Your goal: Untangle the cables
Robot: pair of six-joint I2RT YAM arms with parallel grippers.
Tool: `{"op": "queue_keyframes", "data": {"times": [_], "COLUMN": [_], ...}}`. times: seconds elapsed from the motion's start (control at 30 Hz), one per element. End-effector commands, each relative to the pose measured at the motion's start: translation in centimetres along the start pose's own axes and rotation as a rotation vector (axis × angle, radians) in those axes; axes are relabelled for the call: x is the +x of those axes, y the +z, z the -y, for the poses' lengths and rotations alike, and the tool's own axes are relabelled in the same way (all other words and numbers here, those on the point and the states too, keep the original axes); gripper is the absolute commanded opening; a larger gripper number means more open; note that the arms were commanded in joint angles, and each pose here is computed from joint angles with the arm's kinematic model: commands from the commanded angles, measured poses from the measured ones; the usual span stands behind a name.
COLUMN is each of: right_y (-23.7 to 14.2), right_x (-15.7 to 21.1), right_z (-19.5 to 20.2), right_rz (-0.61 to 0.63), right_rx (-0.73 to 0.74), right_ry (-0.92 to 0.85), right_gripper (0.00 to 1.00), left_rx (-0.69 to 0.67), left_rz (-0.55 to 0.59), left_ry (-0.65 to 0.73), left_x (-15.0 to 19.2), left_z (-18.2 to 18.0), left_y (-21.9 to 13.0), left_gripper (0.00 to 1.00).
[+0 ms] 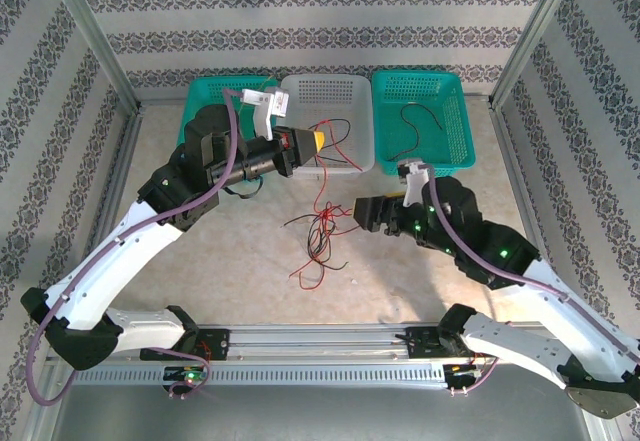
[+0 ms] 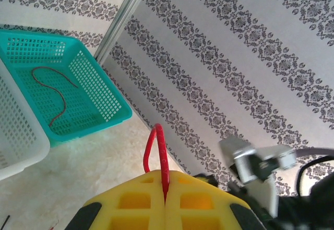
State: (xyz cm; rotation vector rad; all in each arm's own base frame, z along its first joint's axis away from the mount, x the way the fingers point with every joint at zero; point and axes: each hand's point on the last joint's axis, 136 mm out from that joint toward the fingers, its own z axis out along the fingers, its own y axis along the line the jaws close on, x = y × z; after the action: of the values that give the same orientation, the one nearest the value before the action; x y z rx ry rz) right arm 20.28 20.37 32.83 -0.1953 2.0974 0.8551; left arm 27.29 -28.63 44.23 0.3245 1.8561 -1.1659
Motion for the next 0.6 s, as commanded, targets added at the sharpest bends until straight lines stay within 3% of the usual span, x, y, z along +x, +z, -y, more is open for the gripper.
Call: {"op": "queue_keyframes", "data": {"times": [0.0,0.2,0.33,0.43,0.57], "right_y": [-0.7,0.2,1.7,2.1,2.1], "right_x": [-2.4,-4.5,-5.2,-5.7,-6.8], "right_z": [-2.0,-3.5,-3.3,-3.4,-3.0], "right_rz": [0.043,0.047,0.008,0.006,0.021], "right_rx": [-0.040,-0.051,-0.044,-0.043,-0.014], "right_ry": [-0.083,-0.163,-0.172,-0.179,-0.192], "right_gripper": [0.79,0.74,0.62,0.50,0.22], "left_rx": [0.035,0.053,0.089,0.093,0.066], "left_rz": [0.005,-0.041,-0.074,-0.102,-0.153], "left_ry": [-0.009,0.000,0.002,0.013,0.033], "left_x": [-0.3,0.6,1.1,1.5,2.3], "left_z": [0.3,0.4,0.9,1.0,0.5], "left_y": [0.0,0.4,0.5,0.5,0.7], "left_gripper": [0.00,0.00,0.00,0.00,0.00]}}
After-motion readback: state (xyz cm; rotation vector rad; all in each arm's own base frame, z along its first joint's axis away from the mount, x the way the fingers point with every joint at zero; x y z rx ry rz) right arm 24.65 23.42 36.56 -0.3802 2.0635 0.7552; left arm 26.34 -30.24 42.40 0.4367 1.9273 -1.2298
